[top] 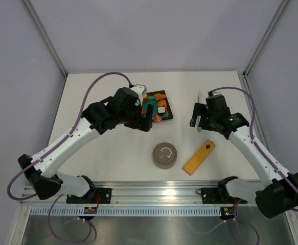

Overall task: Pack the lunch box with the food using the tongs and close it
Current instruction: Adjust the box lid on the packing box.

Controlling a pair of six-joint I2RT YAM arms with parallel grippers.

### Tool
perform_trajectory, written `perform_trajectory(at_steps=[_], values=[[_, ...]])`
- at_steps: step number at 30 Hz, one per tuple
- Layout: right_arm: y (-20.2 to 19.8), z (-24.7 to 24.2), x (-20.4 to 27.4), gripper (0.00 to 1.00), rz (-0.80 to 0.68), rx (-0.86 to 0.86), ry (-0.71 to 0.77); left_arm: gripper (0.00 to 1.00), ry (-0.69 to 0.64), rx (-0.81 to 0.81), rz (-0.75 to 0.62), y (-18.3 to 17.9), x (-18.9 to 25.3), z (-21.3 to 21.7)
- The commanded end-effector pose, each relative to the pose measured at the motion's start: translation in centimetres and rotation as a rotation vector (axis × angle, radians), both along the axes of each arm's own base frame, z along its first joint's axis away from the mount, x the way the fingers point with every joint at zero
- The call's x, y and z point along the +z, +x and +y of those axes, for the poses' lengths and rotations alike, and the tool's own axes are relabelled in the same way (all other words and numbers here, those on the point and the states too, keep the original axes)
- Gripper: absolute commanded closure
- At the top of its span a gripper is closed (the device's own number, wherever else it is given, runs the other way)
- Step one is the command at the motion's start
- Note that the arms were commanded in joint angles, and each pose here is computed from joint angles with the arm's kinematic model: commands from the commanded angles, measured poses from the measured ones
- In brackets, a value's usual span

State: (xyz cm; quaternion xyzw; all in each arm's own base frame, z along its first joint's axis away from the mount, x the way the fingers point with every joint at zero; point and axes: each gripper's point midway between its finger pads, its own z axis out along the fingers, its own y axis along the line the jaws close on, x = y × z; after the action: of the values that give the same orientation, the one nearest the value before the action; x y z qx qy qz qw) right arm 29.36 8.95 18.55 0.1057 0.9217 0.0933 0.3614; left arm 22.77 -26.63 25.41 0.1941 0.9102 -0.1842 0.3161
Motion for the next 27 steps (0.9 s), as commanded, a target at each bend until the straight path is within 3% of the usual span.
perform_trajectory(at_steps=[1,5,12,18,27], values=[[-1.4,4.3,-1.3,0.08,0.035,0.114,0.011,0.02,-0.032,0.119,-0.020,1.8,-0.5,2.4],[-3.4,9.8,-2.6,0.08,0.074,0.249,-0.018,0.02,-0.056,0.170,0.000,2.3,-0.7,2.9],[-5.6,15.1,-4.8,0.09,0.118,0.386,-0.071,0.03,-0.060,0.192,0.007,2.5,-1.2,2.9],[-7.1,17.4,-7.1,0.12,0.170,0.456,-0.093,0.03,-0.046,0.225,0.005,2.8,-1.5,3.6],[-8.3,18.8,-12.8,0.28,0.280,0.475,-0.061,0.03,-0.068,0.268,0.025,3.7,-1.5,4.3]])
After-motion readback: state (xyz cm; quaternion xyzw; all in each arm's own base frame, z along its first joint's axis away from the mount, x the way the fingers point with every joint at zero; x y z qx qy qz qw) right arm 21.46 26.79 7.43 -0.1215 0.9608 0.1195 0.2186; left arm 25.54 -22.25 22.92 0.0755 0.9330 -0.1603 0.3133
